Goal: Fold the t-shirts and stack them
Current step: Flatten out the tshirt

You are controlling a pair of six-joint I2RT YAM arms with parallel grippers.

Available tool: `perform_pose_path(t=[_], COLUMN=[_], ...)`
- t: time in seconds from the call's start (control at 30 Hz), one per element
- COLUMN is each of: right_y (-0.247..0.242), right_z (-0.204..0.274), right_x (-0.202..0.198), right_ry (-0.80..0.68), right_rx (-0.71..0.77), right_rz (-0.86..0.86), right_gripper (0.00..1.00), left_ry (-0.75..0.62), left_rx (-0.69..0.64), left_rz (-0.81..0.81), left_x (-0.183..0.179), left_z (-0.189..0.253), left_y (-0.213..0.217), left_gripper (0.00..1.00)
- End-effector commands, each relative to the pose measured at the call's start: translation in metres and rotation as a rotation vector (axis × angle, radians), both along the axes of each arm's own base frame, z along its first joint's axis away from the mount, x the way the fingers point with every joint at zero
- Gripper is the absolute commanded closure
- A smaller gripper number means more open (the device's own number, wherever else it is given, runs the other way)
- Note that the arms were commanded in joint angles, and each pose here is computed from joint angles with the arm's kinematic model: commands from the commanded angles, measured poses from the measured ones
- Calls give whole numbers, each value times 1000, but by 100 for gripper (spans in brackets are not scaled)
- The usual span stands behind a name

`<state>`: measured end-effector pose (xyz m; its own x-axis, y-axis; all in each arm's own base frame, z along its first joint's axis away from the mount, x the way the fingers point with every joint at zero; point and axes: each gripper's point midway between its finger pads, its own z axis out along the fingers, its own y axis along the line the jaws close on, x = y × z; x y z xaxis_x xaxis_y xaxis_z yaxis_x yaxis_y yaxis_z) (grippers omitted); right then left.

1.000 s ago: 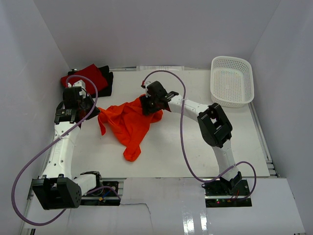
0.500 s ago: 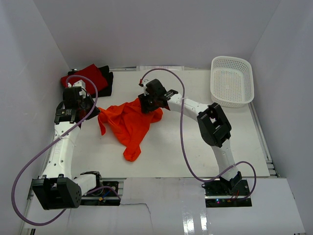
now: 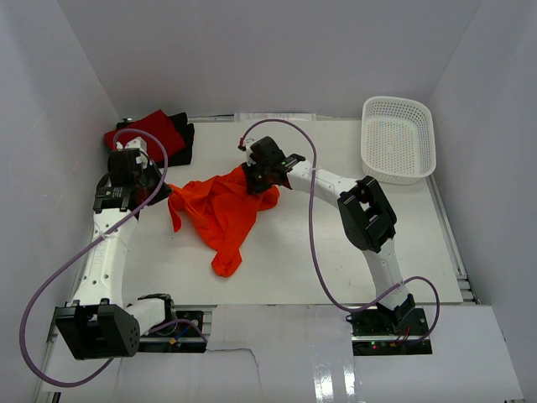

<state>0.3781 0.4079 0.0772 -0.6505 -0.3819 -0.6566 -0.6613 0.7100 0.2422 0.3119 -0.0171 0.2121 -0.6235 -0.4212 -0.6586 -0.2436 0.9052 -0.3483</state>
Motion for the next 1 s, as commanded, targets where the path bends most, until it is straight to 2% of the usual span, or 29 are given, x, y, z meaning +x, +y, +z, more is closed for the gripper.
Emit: perform_pose_path(t=[0.0, 0.07, 0.2, 0.6, 0.97], right_y=[3, 0, -6, -43, -99], right_z=[6, 7, 20, 138, 238], right_x=[2, 2, 3, 37, 28], right_ry=[-15, -18, -46, -265, -438], right_rx=[5, -3, -4, 66, 148], right_rz=[12, 4, -19, -153, -259], right_gripper=[82, 92, 92, 92, 92], left_ry=[-34, -37, -35, -65, -126], left_rx=[-11, -12, -13, 6, 33], left_rz=[-8, -7, -4, 5, 20], left_x=[1, 1, 0, 6, 13], left_z=[8, 9, 8, 21, 50], left_y=[-3, -3, -3, 1, 6], left_gripper=[98, 98, 98, 98, 98])
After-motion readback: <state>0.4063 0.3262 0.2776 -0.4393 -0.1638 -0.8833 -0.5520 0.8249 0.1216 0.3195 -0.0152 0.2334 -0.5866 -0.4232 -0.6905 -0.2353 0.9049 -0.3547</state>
